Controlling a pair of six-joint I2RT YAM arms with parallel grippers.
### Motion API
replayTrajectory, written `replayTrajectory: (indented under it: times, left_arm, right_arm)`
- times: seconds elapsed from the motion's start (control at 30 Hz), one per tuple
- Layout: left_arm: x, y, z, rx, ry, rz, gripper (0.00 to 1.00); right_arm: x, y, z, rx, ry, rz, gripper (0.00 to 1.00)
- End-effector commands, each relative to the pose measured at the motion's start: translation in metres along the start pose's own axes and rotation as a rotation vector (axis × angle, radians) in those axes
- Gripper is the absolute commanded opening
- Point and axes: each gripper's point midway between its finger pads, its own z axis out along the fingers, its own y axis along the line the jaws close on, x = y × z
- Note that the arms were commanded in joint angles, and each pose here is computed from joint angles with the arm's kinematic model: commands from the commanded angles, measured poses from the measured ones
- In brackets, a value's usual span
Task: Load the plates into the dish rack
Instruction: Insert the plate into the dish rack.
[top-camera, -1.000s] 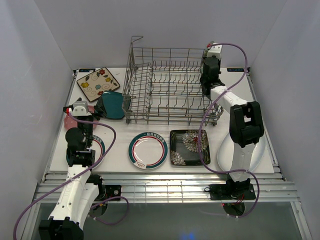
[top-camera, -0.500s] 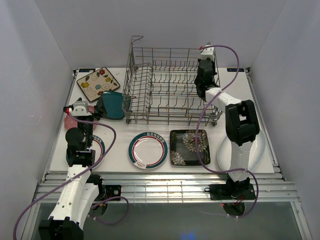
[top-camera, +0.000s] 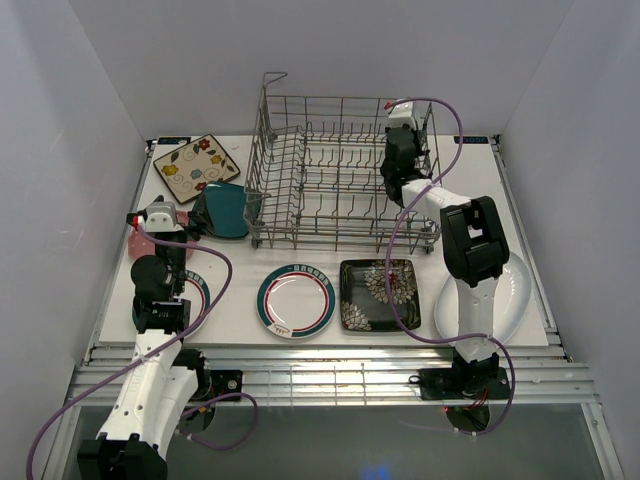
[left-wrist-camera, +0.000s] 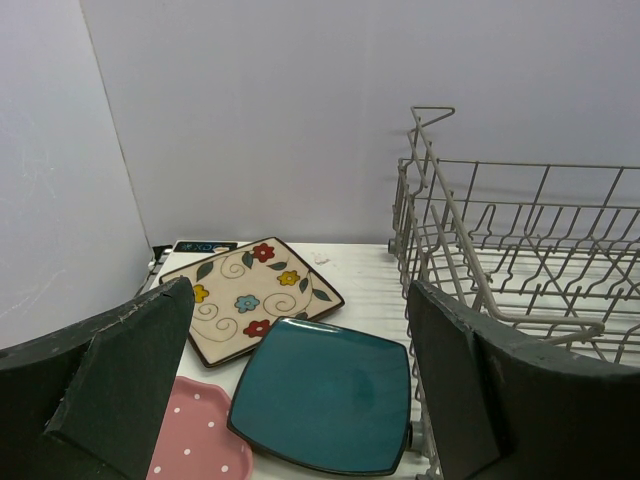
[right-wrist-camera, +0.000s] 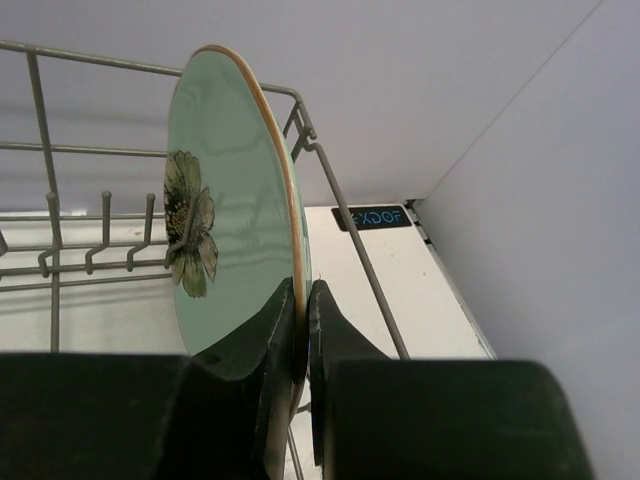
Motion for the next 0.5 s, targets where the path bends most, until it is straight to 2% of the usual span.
replayTrajectory:
  times: [0.0, 0.33, 0.47]
  left_arm:
    - [-0.005, -0.001, -0.001, 0.007, -0.015, -0.008, 0.98]
    - [-0.006, -0.001, -0.001, 0.005, -0.017, -0.008, 0.98]
    - [-0.006, -0.001, -0.001, 0.005, -0.018, -0.008, 0.98]
  right_arm:
    - [-0.032, -0.01, -0.002, 0.064, -0.09, 0.066, 0.08]
    - [-0.022, -0.003, -0.002, 0.069, -0.065, 0.081, 0.08]
    - [-0.022, -0.002, -0.001, 0.066, -0.053, 0.101, 0.11]
